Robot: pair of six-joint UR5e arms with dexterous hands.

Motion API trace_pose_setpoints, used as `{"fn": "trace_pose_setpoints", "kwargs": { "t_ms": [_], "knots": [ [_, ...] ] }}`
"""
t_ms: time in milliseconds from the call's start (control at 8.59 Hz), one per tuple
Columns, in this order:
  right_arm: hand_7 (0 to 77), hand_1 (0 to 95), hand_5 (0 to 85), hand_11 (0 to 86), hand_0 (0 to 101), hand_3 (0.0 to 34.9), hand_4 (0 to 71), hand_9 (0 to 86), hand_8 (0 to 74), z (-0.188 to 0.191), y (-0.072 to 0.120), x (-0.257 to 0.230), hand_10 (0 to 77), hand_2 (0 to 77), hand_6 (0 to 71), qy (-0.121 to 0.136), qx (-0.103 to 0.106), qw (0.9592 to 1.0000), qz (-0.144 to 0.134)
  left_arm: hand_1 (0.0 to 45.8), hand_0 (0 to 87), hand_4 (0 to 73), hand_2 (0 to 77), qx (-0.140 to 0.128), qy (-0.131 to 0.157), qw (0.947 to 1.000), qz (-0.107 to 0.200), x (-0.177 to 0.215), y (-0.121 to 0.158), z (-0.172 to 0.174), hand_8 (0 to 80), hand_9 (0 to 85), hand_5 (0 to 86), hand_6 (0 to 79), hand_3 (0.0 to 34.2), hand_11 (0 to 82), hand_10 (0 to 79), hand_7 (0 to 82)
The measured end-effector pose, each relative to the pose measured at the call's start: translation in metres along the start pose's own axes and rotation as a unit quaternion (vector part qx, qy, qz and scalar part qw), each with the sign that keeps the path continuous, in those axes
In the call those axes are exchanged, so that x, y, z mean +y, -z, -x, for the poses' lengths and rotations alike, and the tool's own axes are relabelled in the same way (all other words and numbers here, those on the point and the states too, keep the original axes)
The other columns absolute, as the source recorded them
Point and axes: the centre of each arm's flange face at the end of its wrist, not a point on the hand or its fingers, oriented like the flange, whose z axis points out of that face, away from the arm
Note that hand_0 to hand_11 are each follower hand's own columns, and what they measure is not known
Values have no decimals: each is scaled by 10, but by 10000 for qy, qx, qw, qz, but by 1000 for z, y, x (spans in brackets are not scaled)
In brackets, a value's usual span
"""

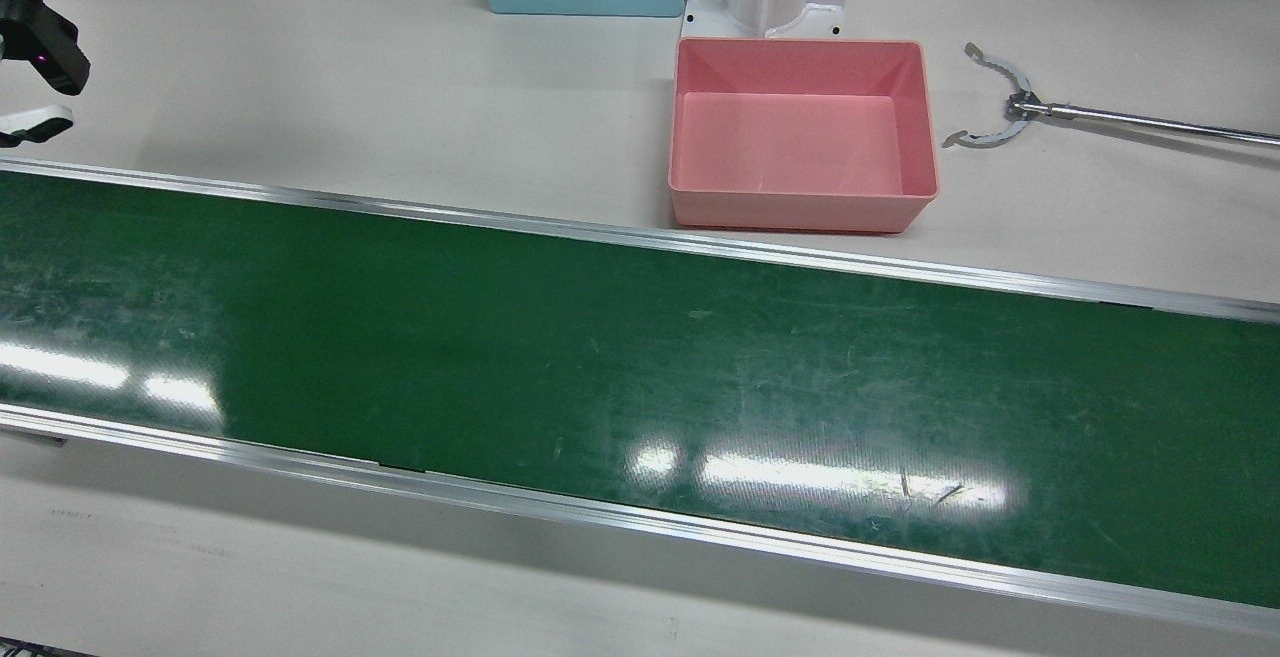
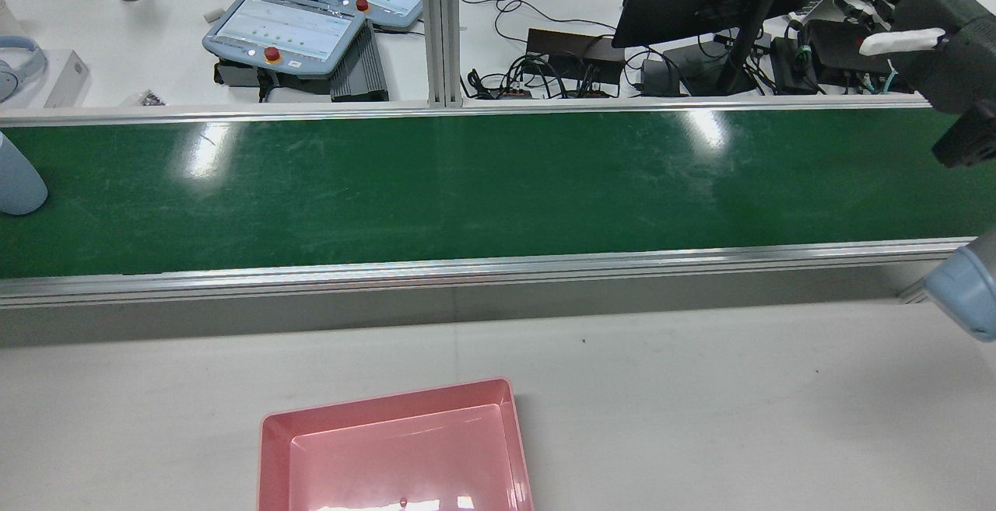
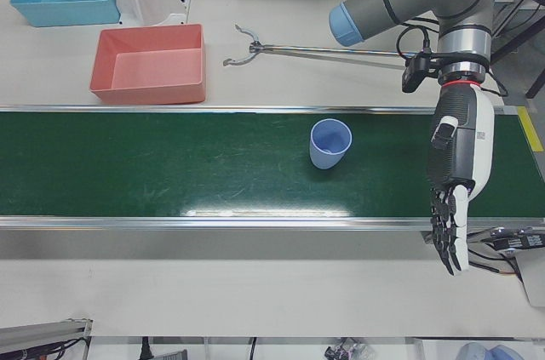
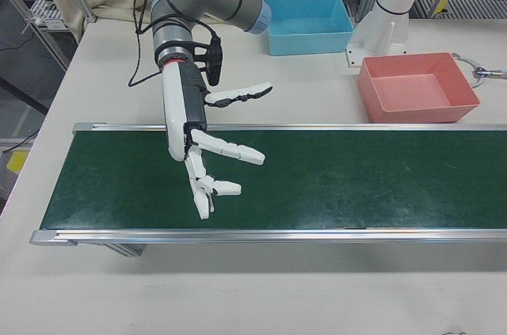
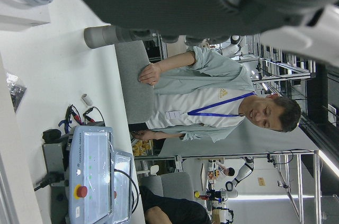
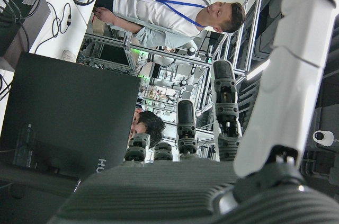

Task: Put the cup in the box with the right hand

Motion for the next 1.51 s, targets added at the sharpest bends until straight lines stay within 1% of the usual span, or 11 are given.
{"fn": "trace_pose_setpoints", "kwargs": {
  "t_ms": [116,233,582,698,815,931,1164,1280,1397,1513],
  "knots": [
    [404,125,60,109,559,0,327,82,16,-1,0,0,65,5,87,0,7,10000,-5,5,0,0,5,0,-1,10000,0,0,0,0,0,5,0,0,0,0,0,0],
    [387,125,60,109,560,0,333,82,16,-1,0,-1,65,5,87,1,8,10000,-8,5,0,0,5,0,-2,10000,0,0,0,0,0,5,0,0,0,0,0,0],
    [415,125,60,109,558,0,333,93,16,-1,0,-1,65,5,87,1,12,10000,-4,5,0,0,5,0,1,10000,0,0,0,0,0,5,0,0,0,0,0,0],
    [409,125,60,109,559,0,333,93,16,-1,0,-1,65,5,87,1,14,10000,-6,5,0,0,5,0,0,10000,0,0,0,0,0,5,0,0,0,0,0,0],
    [393,125,60,109,560,0,333,60,16,-1,0,-1,65,5,87,1,13,10000,-5,5,0,0,5,-2,-2,10000,0,0,0,0,0,5,0,0,0,0,0,0],
    [409,125,60,109,558,0,333,87,16,0,0,-1,65,5,87,2,7,10000,-5,5,0,0,5,-2,-4,10000,0,0,0,0,0,5,0,0,0,0,0,0],
    [409,125,60,109,558,0,333,87,11,0,0,-1,65,5,87,2,10,10000,-9,5,0,0,5,-1,-2,10000,0,0,0,0,0,5,0,0,0,0,0,0],
    [387,125,60,109,559,0,333,87,16,-1,0,-1,65,5,87,2,13,10000,-10,5,0,0,5,0,0,10000,0,0,0,0,0,5,0,0,0,0,0,0],
    [409,125,60,109,558,0,333,87,16,-1,0,-1,65,5,87,1,14,10000,-8,5,0,0,5,0,-1,10000,0,0,0,0,0,5,0,0,0,0,0,0],
    [409,125,60,109,558,0,333,87,16,-1,0,-1,65,5,87,2,13,10000,-8,5,0,0,5,0,-2,10000,0,0,0,0,0,5,0,0,0,0,0,0]
  ]
}}
